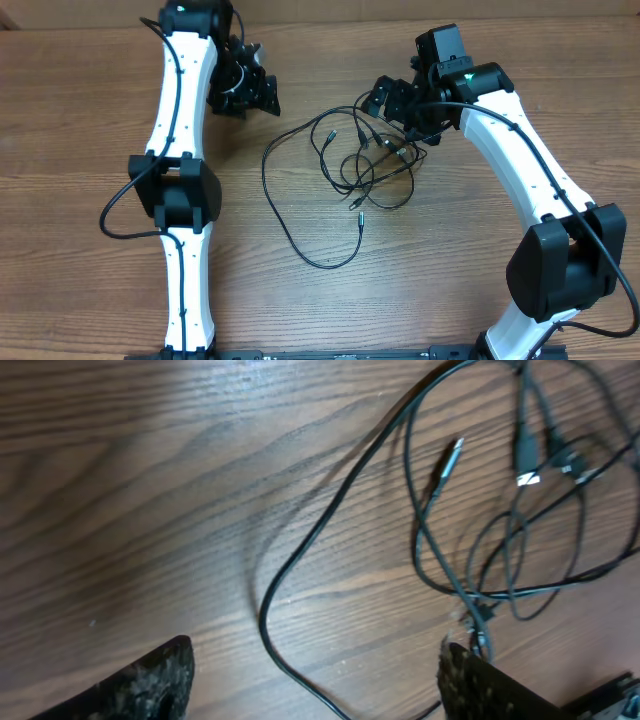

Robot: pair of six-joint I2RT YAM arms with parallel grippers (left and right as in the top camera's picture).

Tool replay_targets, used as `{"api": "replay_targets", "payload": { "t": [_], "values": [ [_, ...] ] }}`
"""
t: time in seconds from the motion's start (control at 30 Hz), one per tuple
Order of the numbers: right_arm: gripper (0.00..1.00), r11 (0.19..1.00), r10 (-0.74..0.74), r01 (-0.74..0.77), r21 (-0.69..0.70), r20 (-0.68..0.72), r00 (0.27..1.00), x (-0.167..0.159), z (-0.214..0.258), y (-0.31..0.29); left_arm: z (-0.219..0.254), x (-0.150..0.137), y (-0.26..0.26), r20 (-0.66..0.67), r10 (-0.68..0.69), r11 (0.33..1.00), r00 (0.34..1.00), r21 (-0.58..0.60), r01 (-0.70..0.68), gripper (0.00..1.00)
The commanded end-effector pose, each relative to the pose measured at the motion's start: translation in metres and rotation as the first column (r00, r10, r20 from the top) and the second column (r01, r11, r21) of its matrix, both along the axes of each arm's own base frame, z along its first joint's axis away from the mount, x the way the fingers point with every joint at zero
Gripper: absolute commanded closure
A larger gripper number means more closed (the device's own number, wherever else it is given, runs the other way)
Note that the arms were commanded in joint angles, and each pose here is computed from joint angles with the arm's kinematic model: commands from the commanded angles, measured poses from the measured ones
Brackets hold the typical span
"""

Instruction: Untangle cables

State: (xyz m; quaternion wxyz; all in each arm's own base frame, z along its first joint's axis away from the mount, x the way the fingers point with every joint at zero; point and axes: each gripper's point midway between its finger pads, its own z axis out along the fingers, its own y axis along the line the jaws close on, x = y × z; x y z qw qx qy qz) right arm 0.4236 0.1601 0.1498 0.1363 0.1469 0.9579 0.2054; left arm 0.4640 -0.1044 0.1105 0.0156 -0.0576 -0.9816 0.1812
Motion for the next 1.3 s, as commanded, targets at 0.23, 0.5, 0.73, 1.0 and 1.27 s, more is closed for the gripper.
{"api": "replay_targets", "payload": {
  "t": [0.23, 0.5, 0.73, 1.0, 1.27],
  "values": [
    [0.0, 0.958, -0.157, 0.168, -0.233, 0.068, 0.985, 0.016, -0.003, -0.071, -0.049, -0.016, -0.012, -0.114, -0.092, 0.994, 0.989, 0.056, 0.098, 0.27],
    [0.0, 0.952, -0.187, 0.198, -0.233, 0.068, 0.98, 0.019, -0.003, -0.085, -0.091, -0.036, -0.015, -0.195, -0.159, 0.978, 0.968, 0.103, 0.181, 0.3],
    [0.0, 0.952, -0.187, 0.198, -0.233, 0.068, 0.98, 0.019, -0.003, -0.085, -0.096, -0.032, -0.016, -0.181, -0.156, 0.979, 0.971, 0.103, 0.177, 0.75],
    [0.0, 0.952, -0.187, 0.198, -0.233, 0.068, 0.98, 0.019, -0.003, -0.085, -0.074, -0.039, -0.013, -0.205, -0.127, 0.983, 0.97, 0.104, 0.151, 0.96],
    [0.0, 0.952, -0.187, 0.198, -0.233, 0.068, 0.98, 0.019, -0.003, -0.085, 0.149, -0.006, -0.062, 0.344, -0.042, 0.942, 0.938, -0.3, 0.152, 0.96]
  ]
}}
